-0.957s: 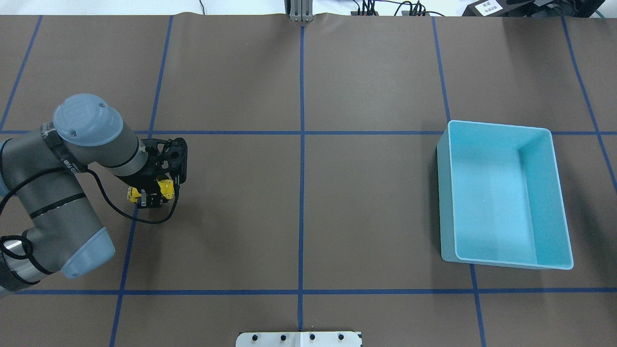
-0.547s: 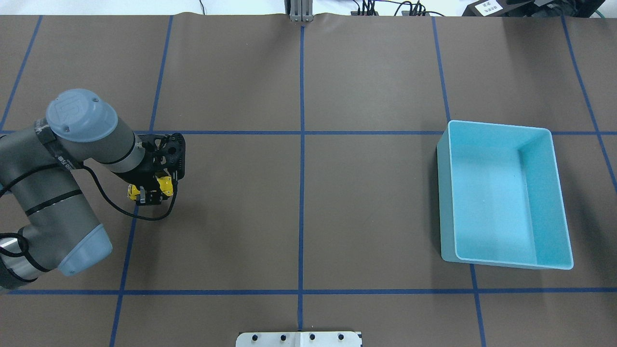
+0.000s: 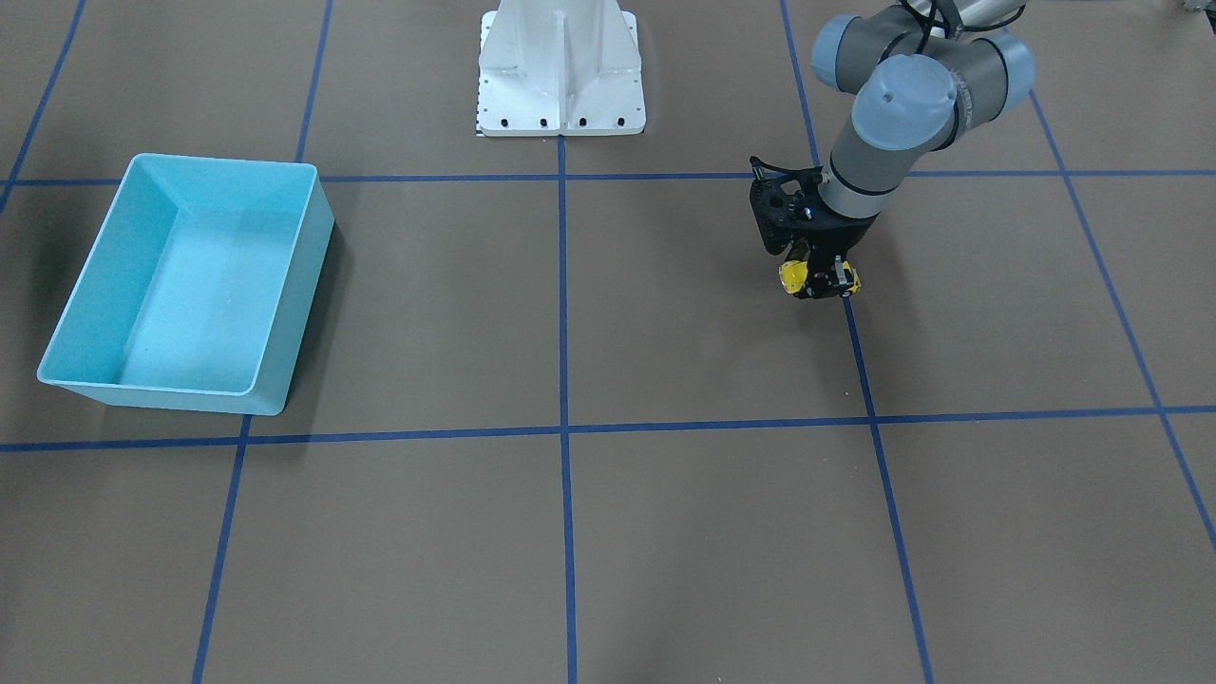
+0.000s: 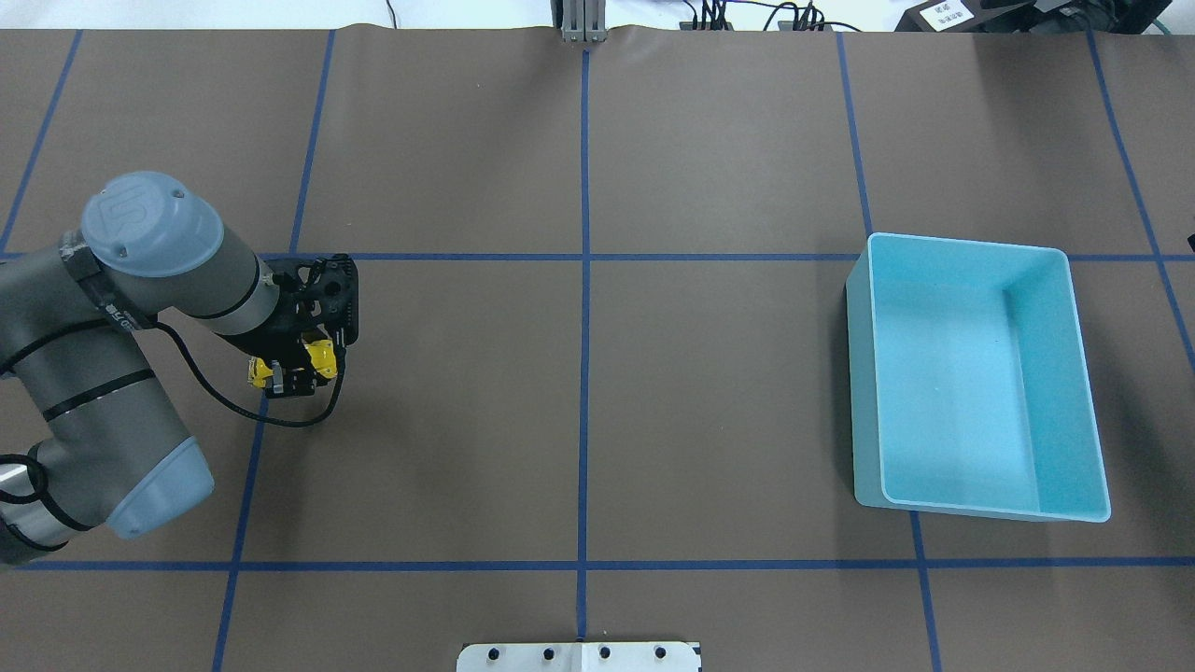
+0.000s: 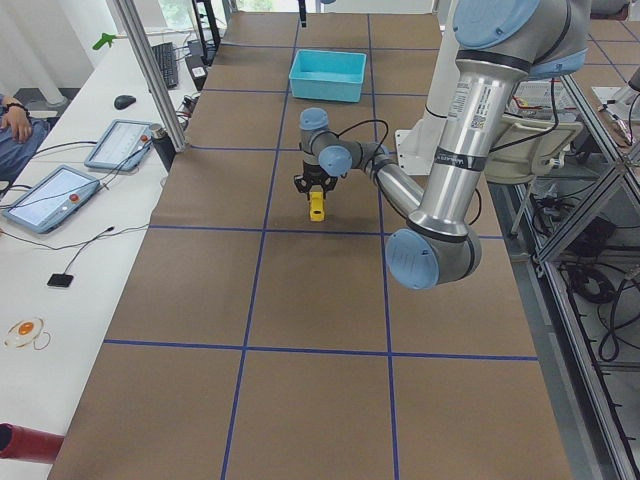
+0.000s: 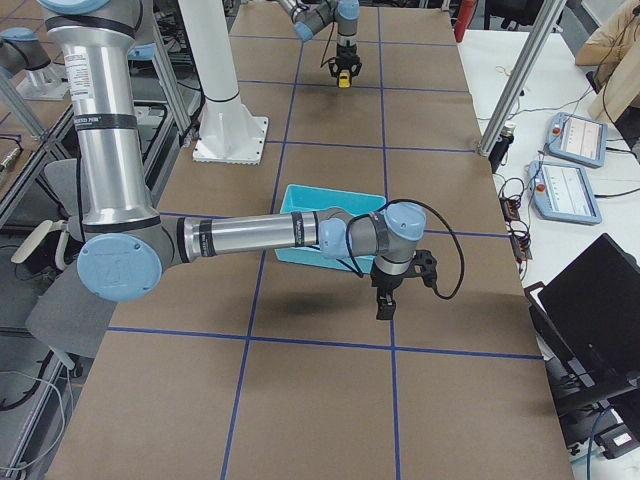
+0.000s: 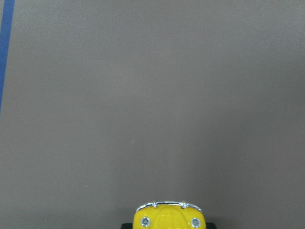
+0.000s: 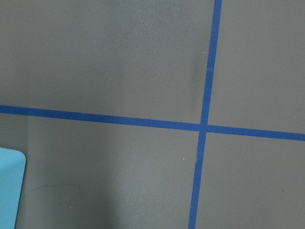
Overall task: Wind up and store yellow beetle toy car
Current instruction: 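Drag the car backward along the table with the left gripper, away from the bin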
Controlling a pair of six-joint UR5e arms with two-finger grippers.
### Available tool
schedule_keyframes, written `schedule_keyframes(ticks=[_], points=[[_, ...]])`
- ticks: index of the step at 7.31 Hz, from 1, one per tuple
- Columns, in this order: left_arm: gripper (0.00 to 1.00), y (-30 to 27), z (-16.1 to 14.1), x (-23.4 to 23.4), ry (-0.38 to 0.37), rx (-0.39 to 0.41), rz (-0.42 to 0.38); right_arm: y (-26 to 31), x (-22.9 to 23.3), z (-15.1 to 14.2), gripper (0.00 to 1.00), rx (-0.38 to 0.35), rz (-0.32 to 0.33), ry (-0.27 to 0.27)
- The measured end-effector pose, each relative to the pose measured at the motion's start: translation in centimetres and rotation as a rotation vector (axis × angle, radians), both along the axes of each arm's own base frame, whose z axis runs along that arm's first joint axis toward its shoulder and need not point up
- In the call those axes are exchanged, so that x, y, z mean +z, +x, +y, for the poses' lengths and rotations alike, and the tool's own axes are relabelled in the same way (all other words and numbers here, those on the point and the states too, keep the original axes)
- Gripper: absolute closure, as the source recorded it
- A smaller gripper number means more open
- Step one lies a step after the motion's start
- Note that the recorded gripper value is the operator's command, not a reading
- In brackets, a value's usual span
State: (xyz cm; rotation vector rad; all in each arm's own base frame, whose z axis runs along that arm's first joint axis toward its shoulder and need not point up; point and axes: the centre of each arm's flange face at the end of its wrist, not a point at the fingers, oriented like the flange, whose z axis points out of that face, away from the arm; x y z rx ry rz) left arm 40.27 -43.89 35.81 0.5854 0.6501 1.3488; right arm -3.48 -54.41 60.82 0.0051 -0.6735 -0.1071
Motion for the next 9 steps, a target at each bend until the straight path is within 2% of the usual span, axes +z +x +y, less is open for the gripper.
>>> schedule_keyframes(ticks=[1, 5, 9], points=[[1.0, 0.2, -0.1, 0.3, 0.004, 0.004, 0.002, -0.3, -0.3, -0.2, 0.0, -0.004, 0.009, 0.009], [1.0, 0.9, -1.0, 3.6, 0.079, 0.024, 0.098, -0.5, -0.3, -0.4, 0.0, -0.007, 0.017, 0.011], [1.0, 0.7, -0.9, 4.9, 0.12, 0.061, 0.102, -0.7, 0.4, -0.3, 0.0, -0.011, 0.021, -0.001]])
